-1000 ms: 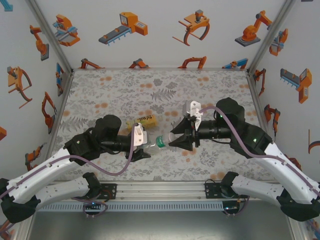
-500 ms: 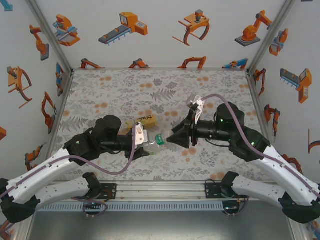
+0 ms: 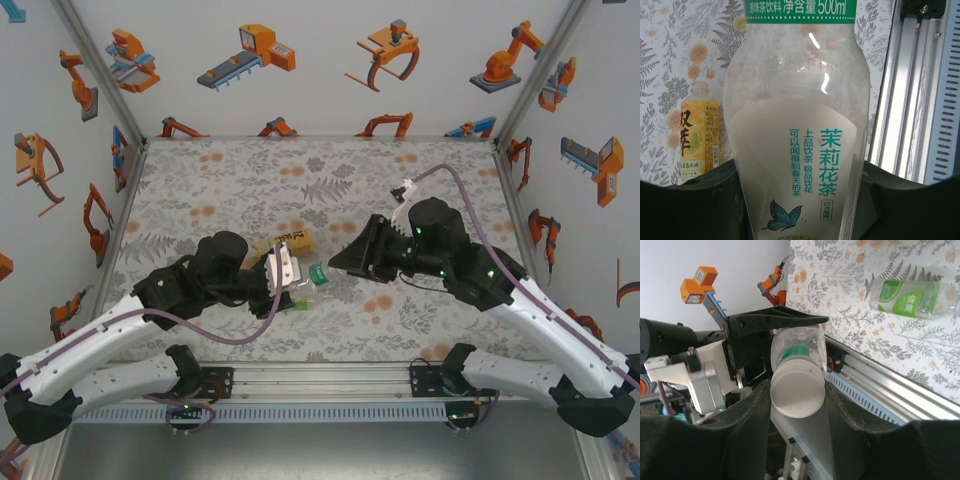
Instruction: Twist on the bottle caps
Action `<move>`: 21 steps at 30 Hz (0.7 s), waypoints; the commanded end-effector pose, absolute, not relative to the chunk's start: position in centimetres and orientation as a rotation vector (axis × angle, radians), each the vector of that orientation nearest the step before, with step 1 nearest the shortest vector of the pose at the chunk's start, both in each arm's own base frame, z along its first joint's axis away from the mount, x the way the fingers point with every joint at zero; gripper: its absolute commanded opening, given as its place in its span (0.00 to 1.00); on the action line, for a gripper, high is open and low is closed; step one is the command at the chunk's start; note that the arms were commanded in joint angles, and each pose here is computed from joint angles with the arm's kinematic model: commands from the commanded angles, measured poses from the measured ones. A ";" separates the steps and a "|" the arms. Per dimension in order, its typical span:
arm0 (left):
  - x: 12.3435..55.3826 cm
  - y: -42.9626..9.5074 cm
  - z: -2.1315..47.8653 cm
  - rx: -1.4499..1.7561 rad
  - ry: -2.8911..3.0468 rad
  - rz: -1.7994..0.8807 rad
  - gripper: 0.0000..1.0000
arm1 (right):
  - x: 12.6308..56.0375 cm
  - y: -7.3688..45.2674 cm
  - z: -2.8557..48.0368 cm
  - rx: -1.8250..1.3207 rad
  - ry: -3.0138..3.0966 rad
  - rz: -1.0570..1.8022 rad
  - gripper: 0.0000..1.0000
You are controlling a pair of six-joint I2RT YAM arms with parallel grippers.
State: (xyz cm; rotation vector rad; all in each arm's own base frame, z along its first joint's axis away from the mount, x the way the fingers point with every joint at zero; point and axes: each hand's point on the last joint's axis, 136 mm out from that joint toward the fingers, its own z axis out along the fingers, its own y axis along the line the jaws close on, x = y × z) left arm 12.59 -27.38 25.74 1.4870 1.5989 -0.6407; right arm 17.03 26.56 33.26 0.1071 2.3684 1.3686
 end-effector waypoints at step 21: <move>14.3 -26.7 28.3 1.343 1.551 -0.564 0.77 | 23.0 22.8 29.3 0.116 2.523 0.920 0.00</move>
